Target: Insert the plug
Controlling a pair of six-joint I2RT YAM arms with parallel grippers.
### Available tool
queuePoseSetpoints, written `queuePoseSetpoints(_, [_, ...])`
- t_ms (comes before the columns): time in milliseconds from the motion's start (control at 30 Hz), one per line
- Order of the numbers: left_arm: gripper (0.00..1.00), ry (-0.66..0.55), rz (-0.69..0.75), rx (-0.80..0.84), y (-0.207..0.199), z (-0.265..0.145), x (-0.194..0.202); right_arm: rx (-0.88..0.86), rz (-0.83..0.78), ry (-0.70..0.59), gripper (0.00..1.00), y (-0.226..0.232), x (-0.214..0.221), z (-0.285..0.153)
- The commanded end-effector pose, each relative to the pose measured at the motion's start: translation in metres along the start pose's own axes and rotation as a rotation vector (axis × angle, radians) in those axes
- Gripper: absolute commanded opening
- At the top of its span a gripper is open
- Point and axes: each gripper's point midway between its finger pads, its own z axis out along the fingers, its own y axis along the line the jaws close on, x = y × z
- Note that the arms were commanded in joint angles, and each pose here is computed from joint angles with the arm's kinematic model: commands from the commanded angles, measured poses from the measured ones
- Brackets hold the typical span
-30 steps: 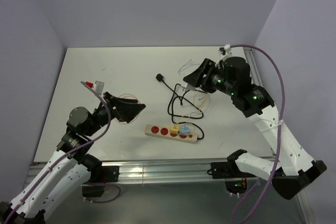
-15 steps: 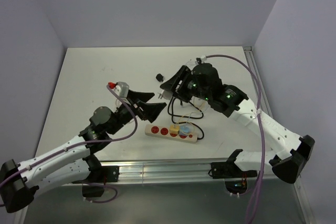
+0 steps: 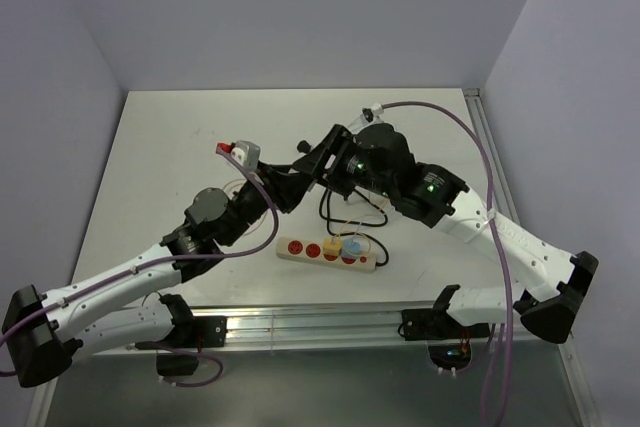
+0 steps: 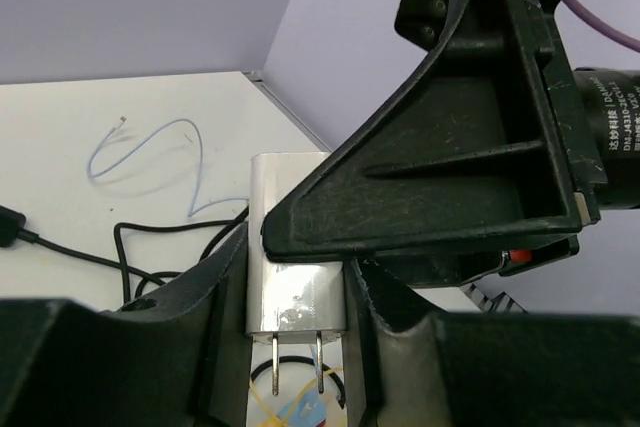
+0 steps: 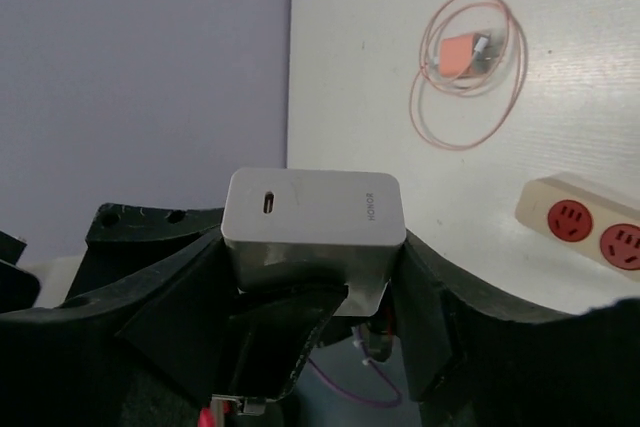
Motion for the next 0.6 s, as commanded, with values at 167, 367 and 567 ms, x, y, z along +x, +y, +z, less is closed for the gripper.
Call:
queuePoseSetpoints(167, [0.0,0.039,-0.004,0.224,-0.039,-0.043,-0.009,-0.02,-0.413,-0.089,1.0,0.022,-0.032,-0.036])
queuePoseSetpoints(367, [0.0,0.121,-0.043,0.426,-0.073,-0.084,-0.018,-0.31,-0.726,0.139,1.0,0.017,0.008,-0.056])
queuePoseSetpoints(567, [0.0,0.228,-0.171,0.688,-0.112,-0.119,-0.029,-0.734,-0.903,0.309,1.0,0.042,0.059,-0.119])
